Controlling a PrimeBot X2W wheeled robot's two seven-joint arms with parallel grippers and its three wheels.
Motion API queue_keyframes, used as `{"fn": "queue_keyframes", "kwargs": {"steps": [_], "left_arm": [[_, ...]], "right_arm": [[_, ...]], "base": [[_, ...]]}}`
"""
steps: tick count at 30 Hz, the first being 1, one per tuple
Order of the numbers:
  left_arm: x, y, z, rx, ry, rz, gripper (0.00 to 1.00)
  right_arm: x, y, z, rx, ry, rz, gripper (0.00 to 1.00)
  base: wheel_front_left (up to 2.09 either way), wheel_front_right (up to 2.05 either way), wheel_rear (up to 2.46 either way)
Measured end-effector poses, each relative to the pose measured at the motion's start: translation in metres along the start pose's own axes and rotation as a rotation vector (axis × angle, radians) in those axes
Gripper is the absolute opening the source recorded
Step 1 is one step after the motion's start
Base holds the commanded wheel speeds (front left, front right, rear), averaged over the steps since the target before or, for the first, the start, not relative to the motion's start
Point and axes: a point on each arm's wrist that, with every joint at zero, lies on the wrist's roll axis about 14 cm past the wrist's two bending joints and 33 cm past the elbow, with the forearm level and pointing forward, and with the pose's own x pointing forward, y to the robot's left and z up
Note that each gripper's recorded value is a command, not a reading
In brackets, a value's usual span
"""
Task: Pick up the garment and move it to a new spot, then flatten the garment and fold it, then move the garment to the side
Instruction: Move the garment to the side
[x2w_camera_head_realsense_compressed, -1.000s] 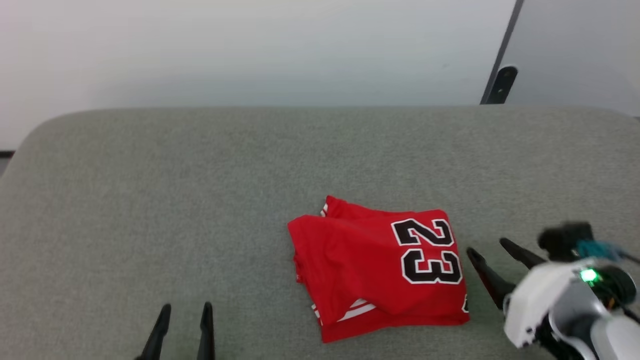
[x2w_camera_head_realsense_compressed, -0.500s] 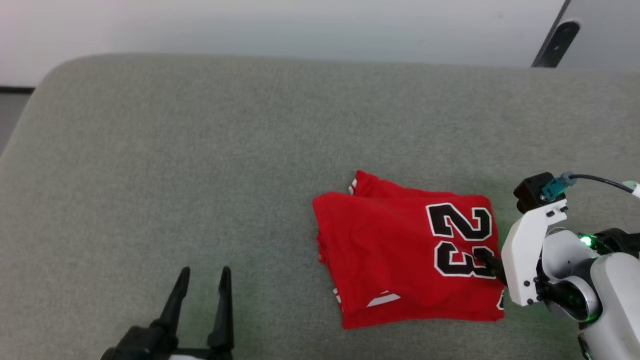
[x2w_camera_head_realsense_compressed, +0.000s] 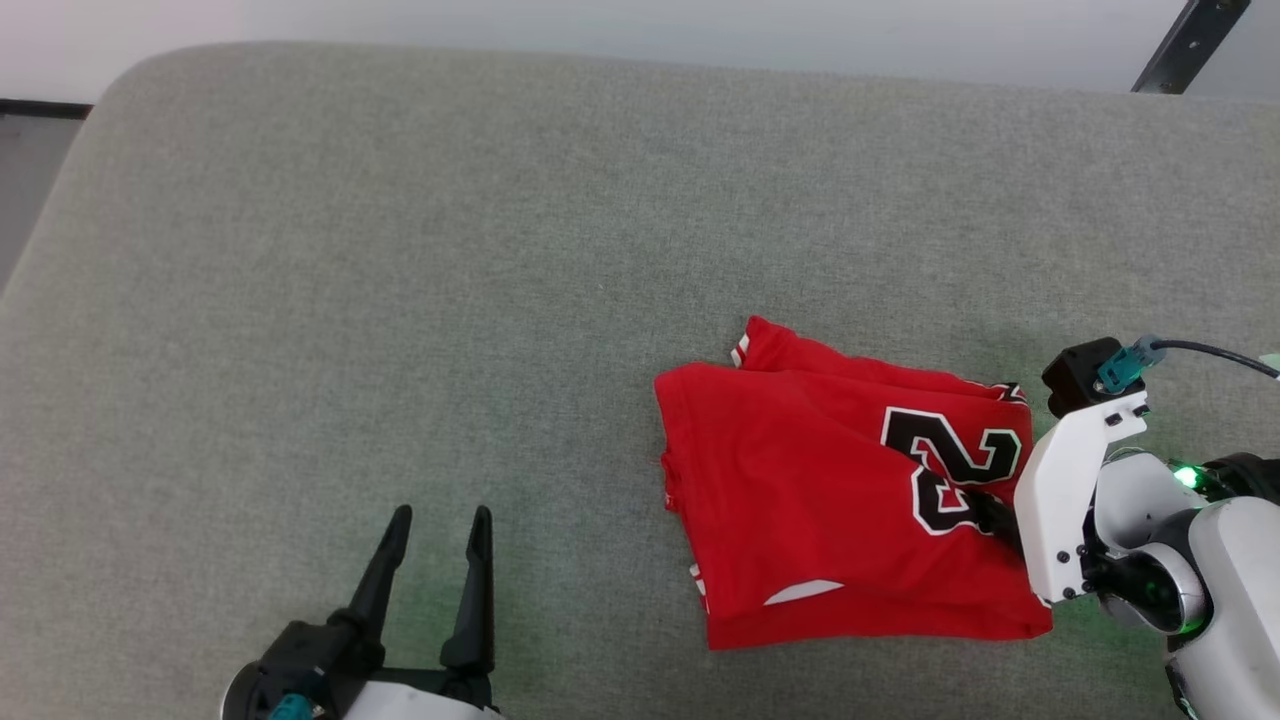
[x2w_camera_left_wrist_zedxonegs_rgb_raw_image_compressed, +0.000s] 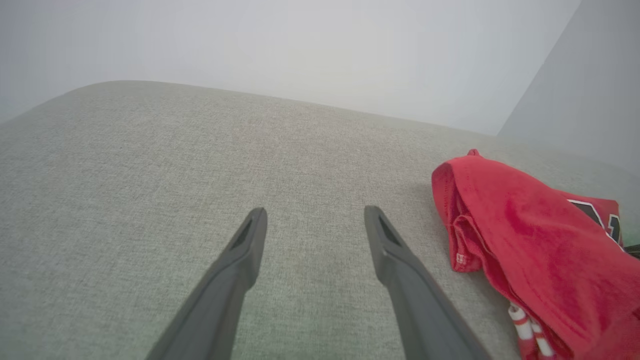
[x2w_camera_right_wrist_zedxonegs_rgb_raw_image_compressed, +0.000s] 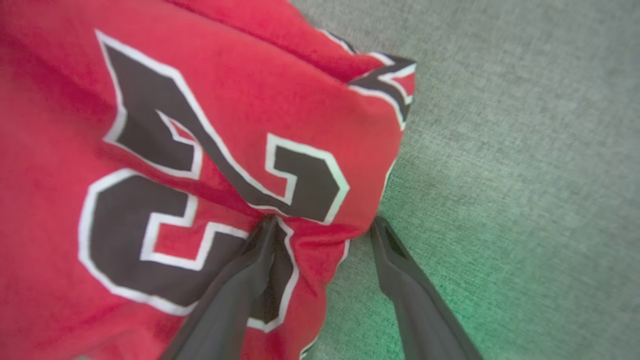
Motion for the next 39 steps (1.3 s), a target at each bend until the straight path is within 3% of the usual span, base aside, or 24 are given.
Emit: {"fn": "queue_keyframes", "kwargs": {"steps": [1,9,16,21,29,39], "left_arm": [[0.0,-0.001,0.0,-0.001,0.0,-0.002,1.0],[0.001,-0.007,0.005,0.003,-0.017,-0.029,1.0],[0.009,-0.021,0.008,0.003,-0.03,-0.076,1.0],[0.021,-0.034,0.011,0.009,-0.044,-0.126,1.0],[0.039,-0.046,0.014,0.044,-0.061,-0.18,1.0],[0.06,-0.054,0.014,0.075,-0.078,-0.222,1.0]], "right_arm": [[-0.001,0.001,0.0,0.0,-0.003,0.003,0.0],[-0.009,0.011,0.004,0.053,-0.096,0.041,0.0],[-0.034,-0.013,0.003,0.147,-0.223,0.001,0.0],[-0.066,-0.066,-0.011,0.204,-0.261,-0.116,0.0],[-0.134,-0.173,-0.037,0.279,-0.299,-0.411,0.0],[-0.179,-0.26,-0.036,0.327,-0.356,-0.672,0.0]], "base": [[0.0,0.0,0.0],[0.0,0.0,0.0],[0.0,0.0,0.0],[0.0,0.0,0.0],[0.0,0.0,0.0],[0.0,0.0,0.0]]}}
